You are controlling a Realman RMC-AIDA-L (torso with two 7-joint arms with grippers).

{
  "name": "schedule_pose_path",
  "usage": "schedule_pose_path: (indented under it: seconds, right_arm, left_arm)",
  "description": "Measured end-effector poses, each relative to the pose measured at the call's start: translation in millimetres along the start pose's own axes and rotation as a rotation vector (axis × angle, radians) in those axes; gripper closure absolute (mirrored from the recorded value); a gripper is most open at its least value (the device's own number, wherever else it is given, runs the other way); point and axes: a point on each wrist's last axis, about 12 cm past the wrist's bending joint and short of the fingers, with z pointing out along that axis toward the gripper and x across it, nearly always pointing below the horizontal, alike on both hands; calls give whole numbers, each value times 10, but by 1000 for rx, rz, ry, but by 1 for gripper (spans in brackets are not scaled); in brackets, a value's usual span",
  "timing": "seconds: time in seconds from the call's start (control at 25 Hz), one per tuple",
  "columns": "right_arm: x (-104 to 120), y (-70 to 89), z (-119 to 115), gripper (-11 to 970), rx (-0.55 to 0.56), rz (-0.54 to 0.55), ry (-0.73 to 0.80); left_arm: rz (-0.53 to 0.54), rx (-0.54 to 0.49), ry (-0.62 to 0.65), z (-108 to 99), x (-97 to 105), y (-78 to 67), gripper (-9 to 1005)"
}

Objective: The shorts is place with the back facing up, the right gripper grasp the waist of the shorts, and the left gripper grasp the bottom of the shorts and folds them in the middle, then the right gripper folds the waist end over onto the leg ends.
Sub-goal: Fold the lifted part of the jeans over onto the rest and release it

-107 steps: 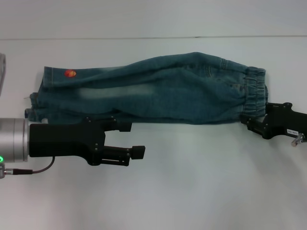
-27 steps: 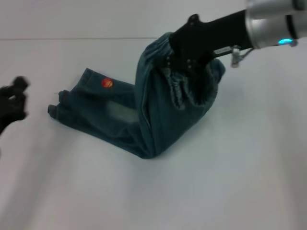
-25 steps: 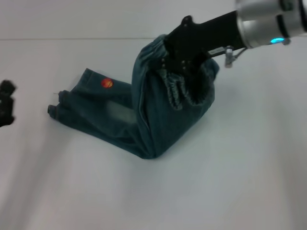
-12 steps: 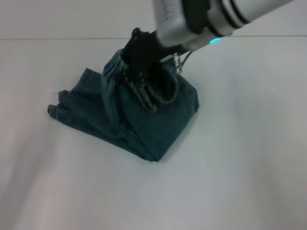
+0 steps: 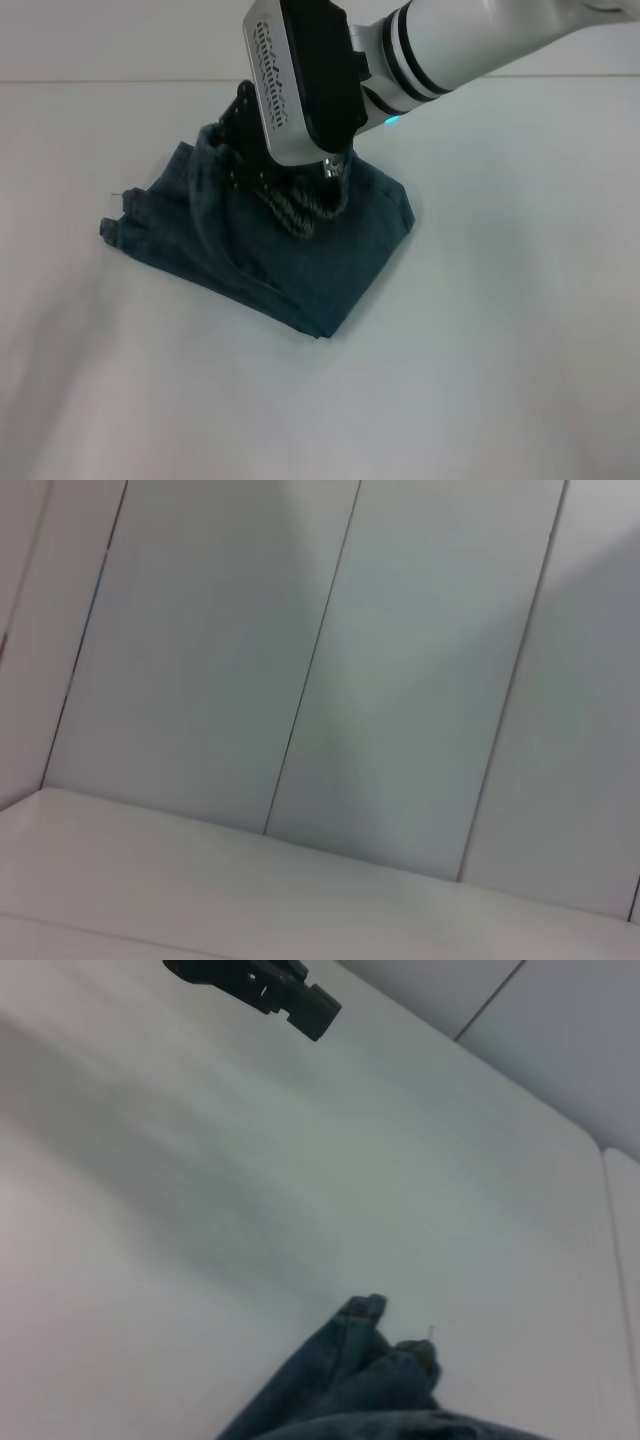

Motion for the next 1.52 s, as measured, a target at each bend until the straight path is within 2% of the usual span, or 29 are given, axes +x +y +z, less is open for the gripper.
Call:
schedule_pose_path:
  seconds: [0.12,0.36,0.48,0.6,0.76,0.88,1.04,1.16,1.4,1.52]
  right_arm:
    - [-1,-1,16,801,22,-21,9]
    - [-4,-1,20,577,26,-23,9]
    - [6,-33,-13,449,44,19,-14]
    - [48,-96,-86,316,73,99,-41]
    - [122,-172,-229,128,82,278,-68]
    - [218,-165,-316,42,76,426,-90]
    - [336,-76,-346,42,59,601,-99]
    - [421,37,-355,41,34,678,-103]
    - [597,268,-376,41,8,773,-110]
    - [628,291,-422,42,-20,805,-72]
  left_arm:
    - [-4,11,1,40,2,-12,937]
    - [-1,21,18,107,12,-15,936]
    - [2,31,26,129,13,-20,935]
    - [8,41,25,140,0,-21,934]
    - [30,76,10,151,-52,-28,934]
    - [48,109,1,163,-92,-40,933]
    - [64,145,-21,188,-133,-69,933]
    - [66,151,-29,214,-149,-71,932]
    - [56,154,-33,284,-150,-85,712]
    - [49,154,-33,285,-144,-91,625]
